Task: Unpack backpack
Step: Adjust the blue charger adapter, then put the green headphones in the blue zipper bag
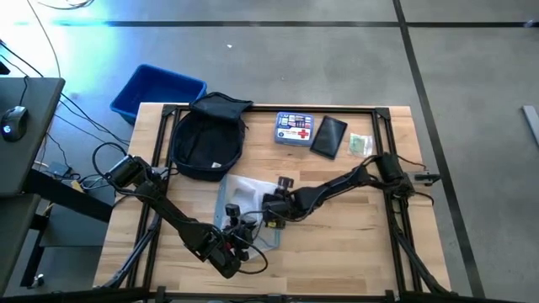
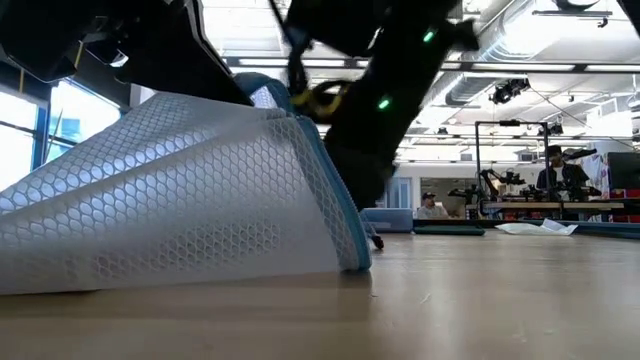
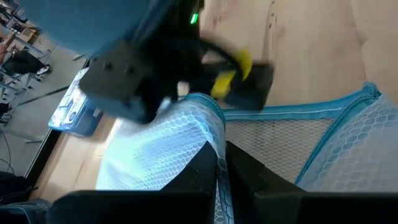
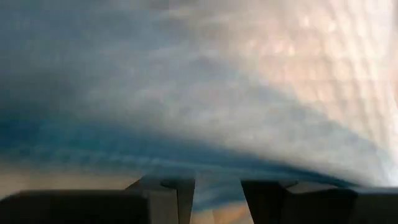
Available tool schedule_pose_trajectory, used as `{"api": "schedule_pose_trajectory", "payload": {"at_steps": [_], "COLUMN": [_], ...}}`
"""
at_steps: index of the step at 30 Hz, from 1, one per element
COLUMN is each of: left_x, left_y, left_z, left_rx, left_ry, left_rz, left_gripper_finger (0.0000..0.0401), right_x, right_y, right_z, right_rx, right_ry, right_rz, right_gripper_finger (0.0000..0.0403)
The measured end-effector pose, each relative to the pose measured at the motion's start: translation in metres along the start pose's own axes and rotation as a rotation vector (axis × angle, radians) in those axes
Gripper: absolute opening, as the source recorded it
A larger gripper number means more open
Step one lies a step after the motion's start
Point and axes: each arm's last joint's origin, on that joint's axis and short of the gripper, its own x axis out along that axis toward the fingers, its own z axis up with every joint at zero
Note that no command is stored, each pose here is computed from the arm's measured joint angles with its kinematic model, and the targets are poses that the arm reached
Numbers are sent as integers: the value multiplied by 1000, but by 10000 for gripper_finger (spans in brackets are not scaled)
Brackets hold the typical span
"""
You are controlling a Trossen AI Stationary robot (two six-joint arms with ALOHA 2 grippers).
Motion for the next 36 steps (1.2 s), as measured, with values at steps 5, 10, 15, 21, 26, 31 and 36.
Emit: {"api": "schedule_pose_trajectory", "payload": {"at_steps": [5,10,15,21,26,31,36], "left_x": [0,0,0,0,2,-2,-2], "left_y": [0,-1,0,-3,-11,-14,-14], "left_z": [0,0,0,-3,-16,-17,-14], "left_rx": [2,-2,-2,113,262,309,269], "left_ry": [4,3,3,60,97,68,39], "left_rz": [-5,-12,-12,-128,-236,-229,-192], "left_gripper_finger": [0,0,0,0,0,0,0], "right_x": [5,-14,-39,-68,-84,-105,-127], "right_y": [5,14,24,31,28,9,-30], "right_z": [21,19,6,-14,-25,-40,-57], "right_rx": [-15,-105,-184,-271,-291,-264,-105], "right_ry": [-236,-228,-138,-43,11,96,106], "right_rz": [-66,-42,6,-58,-147,-342,-724], "right_gripper_finger": [84,79,79,79,78,78,78]}}
